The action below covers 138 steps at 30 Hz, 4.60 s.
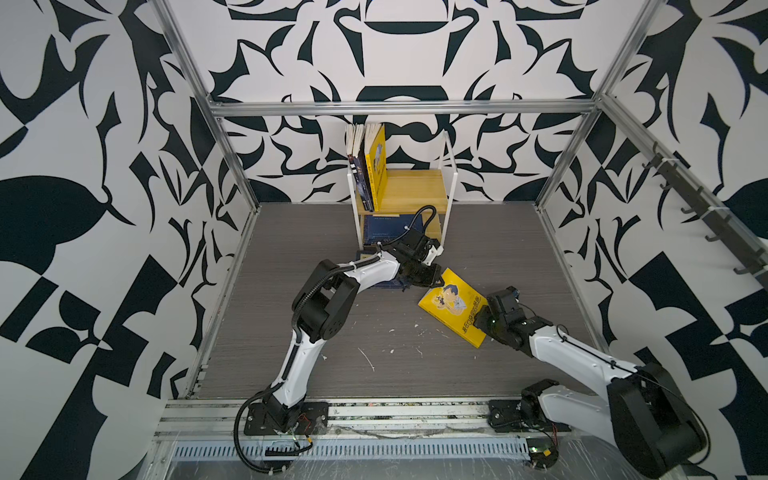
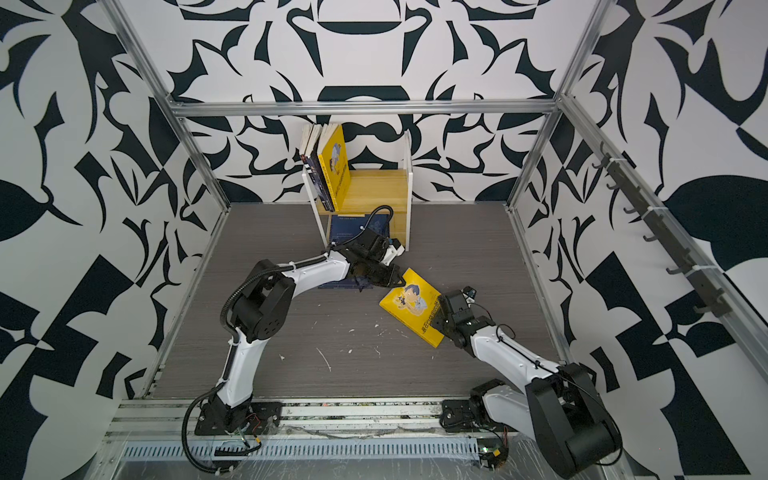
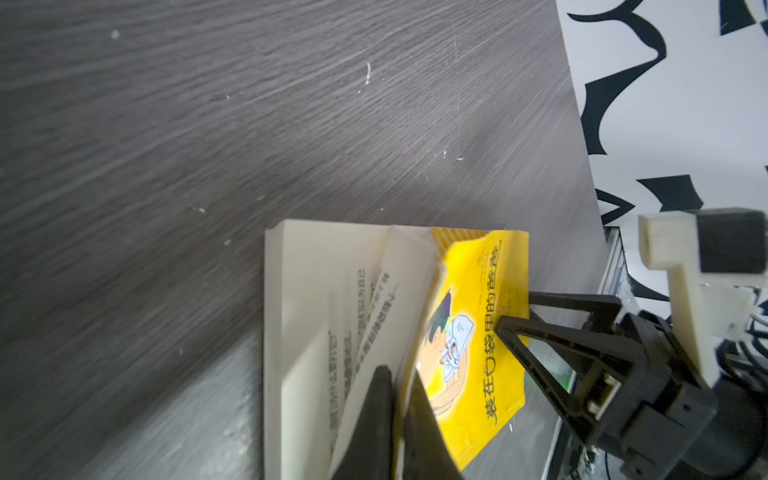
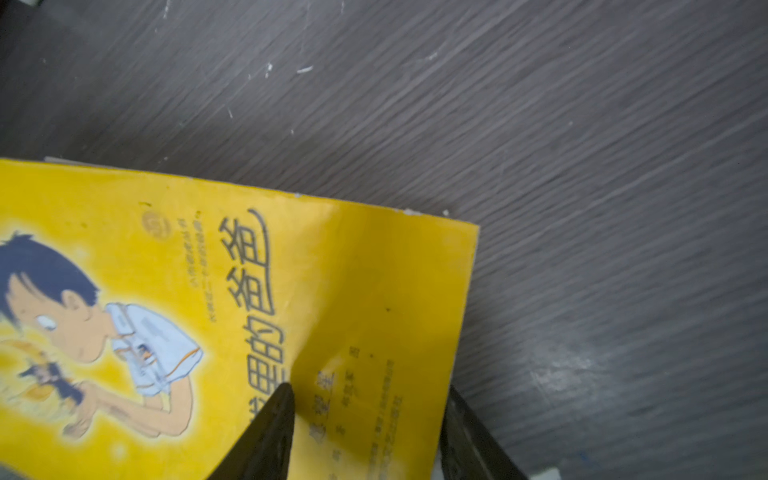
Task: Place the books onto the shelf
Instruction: 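Lift the yellow book's edge with the left gripper while right gripper grasps it, then carry the yellow book upright to the shelf with the right gripper while left withdraws, then lower the yellow book into the shelf beside the other yellow book with the right gripper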
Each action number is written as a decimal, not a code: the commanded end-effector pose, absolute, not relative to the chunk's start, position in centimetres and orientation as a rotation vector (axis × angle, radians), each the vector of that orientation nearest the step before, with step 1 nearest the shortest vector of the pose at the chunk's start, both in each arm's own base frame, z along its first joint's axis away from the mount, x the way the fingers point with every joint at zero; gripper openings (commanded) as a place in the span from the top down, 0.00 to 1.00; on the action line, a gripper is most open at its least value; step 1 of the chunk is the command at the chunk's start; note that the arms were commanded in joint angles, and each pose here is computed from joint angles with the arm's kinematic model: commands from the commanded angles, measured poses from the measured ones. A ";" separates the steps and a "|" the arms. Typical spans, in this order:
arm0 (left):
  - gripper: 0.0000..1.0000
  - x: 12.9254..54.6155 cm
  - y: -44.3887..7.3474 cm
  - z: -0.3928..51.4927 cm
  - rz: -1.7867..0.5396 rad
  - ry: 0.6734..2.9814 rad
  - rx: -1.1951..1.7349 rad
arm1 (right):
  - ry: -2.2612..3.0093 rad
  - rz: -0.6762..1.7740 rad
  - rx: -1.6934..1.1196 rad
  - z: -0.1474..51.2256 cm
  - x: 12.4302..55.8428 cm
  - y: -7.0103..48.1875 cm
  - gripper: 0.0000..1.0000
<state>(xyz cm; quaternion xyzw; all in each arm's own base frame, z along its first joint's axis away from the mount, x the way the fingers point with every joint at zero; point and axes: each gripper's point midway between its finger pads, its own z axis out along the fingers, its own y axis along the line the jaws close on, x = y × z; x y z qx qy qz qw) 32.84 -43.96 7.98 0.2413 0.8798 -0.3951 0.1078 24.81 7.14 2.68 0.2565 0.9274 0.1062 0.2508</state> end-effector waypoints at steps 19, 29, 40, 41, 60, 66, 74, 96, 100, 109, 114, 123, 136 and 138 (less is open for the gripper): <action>1.00 32.5 -42.3 14.9 -1.099 2.519 0.593 | 2.361 -0.022 0.204 15.0 23.6 3.1 0.40; 1.00 32.7 -42.5 14.8 -1.097 2.510 0.582 | 2.006 -0.017 -0.550 17.1 24.3 13.8 0.39; 1.00 32.5 -42.8 15.3 -1.095 2.487 0.604 | 1.802 -0.322 -1.080 13.6 24.4 19.2 0.38; 1.00 32.5 -42.8 15.4 -1.097 2.485 0.602 | 1.793 -0.325 -1.100 13.2 24.3 19.4 0.38; 1.00 31.9 -43.5 15.8 -1.115 2.475 0.631 | 1.833 -0.599 -1.271 5.8 24.8 17.8 0.37; 1.00 31.7 -43.7 15.7 -1.114 2.471 0.644 | 1.826 -0.666 -1.238 4.7 25.5 17.6 0.38; 0.75 31.9 -43.3 16.4 -1.063 2.463 0.639 | 1.807 -0.774 -1.180 5.1 26.2 16.5 1.00; 0.00 32.9 -34.4 23.0 -0.886 2.304 0.754 | 1.743 -0.452 -0.946 12.5 25.3 17.4 1.00; 0.00 33.8 -30.7 24.2 -0.834 2.290 0.732 | 1.698 -0.349 -0.836 15.3 25.7 18.3 1.00; 0.00 35.2 -21.6 26.6 -0.731 2.258 0.647 | 1.616 -0.171 -0.648 20.4 27.5 21.0 1.00; 0.00 35.3 -17.6 26.9 -0.638 2.248 0.604 | 1.562 -0.071 -0.554 23.7 27.9 22.1 1.00; 0.00 34.9 -11.9 24.6 -0.595 2.294 0.426 | 1.454 0.093 -0.445 30.3 28.2 23.9 1.00; 0.00 34.4 -4.9 23.6 -0.638 2.225 0.053 | 1.321 0.296 -0.128 42.1 33.4 25.2 1.00; 0.00 34.4 -4.8 23.7 -0.645 2.216 0.049 | 1.302 0.296 -0.076 43.3 34.8 24.9 1.00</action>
